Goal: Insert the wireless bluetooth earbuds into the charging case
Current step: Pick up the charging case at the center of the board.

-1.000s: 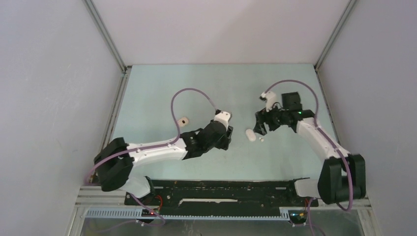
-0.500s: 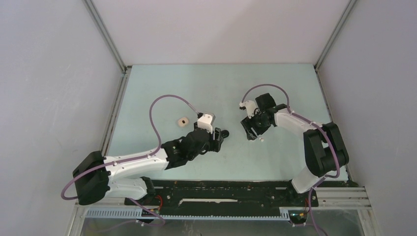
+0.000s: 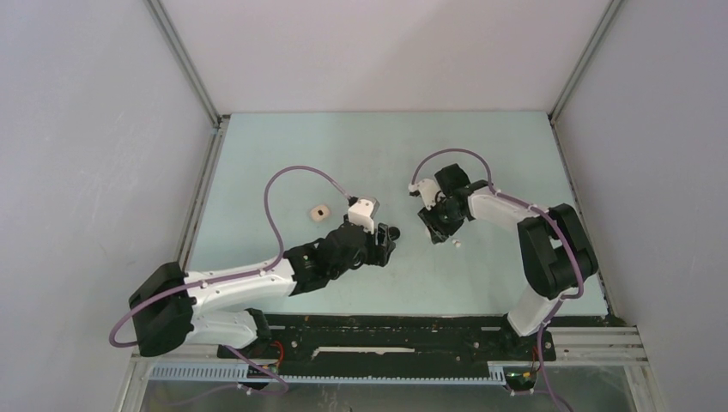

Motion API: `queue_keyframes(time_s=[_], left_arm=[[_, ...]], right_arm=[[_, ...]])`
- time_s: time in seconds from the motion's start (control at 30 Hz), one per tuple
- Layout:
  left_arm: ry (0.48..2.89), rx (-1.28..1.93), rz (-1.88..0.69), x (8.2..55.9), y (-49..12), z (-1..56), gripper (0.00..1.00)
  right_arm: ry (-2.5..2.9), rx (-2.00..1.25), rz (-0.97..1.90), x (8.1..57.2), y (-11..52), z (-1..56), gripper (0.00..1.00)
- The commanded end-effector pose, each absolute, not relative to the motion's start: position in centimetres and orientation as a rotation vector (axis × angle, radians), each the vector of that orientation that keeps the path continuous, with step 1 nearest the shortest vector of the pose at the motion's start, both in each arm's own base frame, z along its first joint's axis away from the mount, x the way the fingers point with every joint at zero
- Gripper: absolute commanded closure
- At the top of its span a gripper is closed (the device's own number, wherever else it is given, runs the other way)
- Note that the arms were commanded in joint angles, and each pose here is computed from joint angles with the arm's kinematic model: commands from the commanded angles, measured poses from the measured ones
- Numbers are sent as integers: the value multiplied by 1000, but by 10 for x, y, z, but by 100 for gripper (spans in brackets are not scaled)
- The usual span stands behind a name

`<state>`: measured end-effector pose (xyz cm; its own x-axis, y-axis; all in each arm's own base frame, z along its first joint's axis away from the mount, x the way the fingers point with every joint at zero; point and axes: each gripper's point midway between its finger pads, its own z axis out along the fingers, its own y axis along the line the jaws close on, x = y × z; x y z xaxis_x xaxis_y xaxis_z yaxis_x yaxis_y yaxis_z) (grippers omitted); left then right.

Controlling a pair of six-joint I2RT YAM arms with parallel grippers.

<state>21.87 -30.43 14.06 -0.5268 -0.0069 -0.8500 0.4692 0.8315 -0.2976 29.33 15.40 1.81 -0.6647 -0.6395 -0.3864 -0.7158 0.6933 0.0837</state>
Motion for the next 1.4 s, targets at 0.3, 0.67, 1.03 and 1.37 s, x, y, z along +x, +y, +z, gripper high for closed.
queue_keyframes(time_s=[0.3, 0.67, 1.03, 1.37], left_arm=[[1991, 334, -1047, 205, -335, 173, 33], [1933, 468, -1472, 178, -369, 214, 34], [2033, 342, -1462, 202, -381, 203, 36], [2034, 345, -1551, 202, -396, 203, 45]], right_arm=[[1990, -1283, 638, 258, 183, 141, 73], [1773, -1424, 702, 221, 192, 173, 73], [1693, -1490, 754, 201, 200, 181, 71], [1698, -1516, 754, 199, 202, 177, 70]])
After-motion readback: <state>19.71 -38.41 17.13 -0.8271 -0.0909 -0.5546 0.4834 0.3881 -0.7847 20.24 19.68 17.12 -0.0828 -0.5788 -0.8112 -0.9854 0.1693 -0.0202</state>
